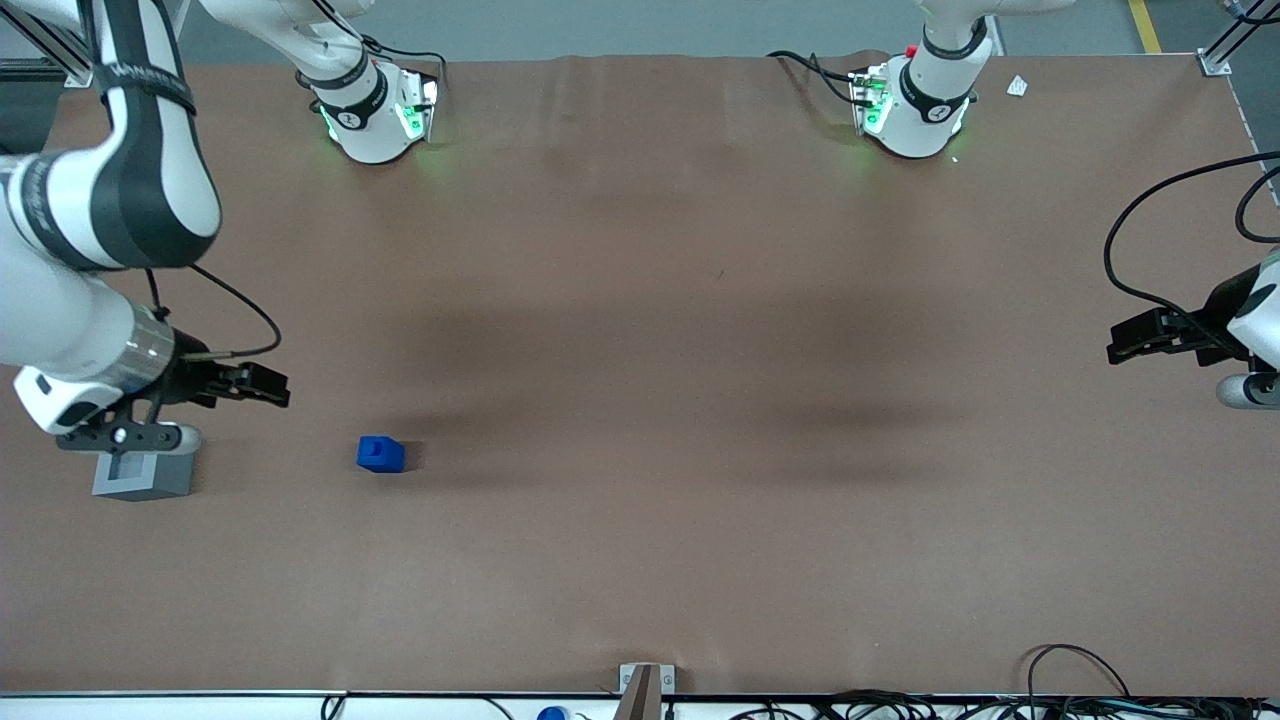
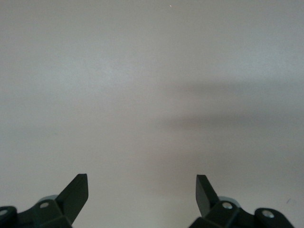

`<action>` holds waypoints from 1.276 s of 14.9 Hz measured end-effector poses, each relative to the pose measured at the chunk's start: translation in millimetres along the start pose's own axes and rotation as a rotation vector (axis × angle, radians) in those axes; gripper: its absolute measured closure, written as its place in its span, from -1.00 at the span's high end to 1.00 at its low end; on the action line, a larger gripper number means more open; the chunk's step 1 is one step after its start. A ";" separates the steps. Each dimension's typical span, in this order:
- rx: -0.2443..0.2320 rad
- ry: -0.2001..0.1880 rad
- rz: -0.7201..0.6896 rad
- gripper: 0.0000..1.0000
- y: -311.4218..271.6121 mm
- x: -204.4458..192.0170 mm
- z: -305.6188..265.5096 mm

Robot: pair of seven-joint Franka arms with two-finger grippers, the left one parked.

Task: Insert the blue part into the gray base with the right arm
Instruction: 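Move the open right gripper down over the blue block, then close the right gripper on the blue block and lift it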

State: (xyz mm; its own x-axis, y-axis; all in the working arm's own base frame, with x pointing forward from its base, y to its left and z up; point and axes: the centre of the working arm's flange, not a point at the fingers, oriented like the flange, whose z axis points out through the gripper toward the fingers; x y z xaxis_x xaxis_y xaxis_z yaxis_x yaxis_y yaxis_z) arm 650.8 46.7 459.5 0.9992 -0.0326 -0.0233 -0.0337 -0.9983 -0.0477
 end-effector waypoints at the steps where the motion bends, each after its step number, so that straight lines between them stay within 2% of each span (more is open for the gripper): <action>1: -0.001 -0.005 0.012 1.00 0.0 4.1 11.5; 6: -0.004 -0.006 0.054 1.00 -15.3 21.4 71.4; 9: -0.007 0.013 0.052 1.00 -38.8 24.9 114.8; 11: -0.012 -0.001 0.052 1.00 -44.2 24.7 139.0; 19: -0.023 -0.011 0.056 1.00 -40.4 28.9 198.4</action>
State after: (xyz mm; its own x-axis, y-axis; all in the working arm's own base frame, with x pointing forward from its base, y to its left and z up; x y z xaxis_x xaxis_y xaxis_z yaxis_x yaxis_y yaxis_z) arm 676.8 95.7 262.6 0.9954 -0.0884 -0.0358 -0.0893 -0.9957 -0.0230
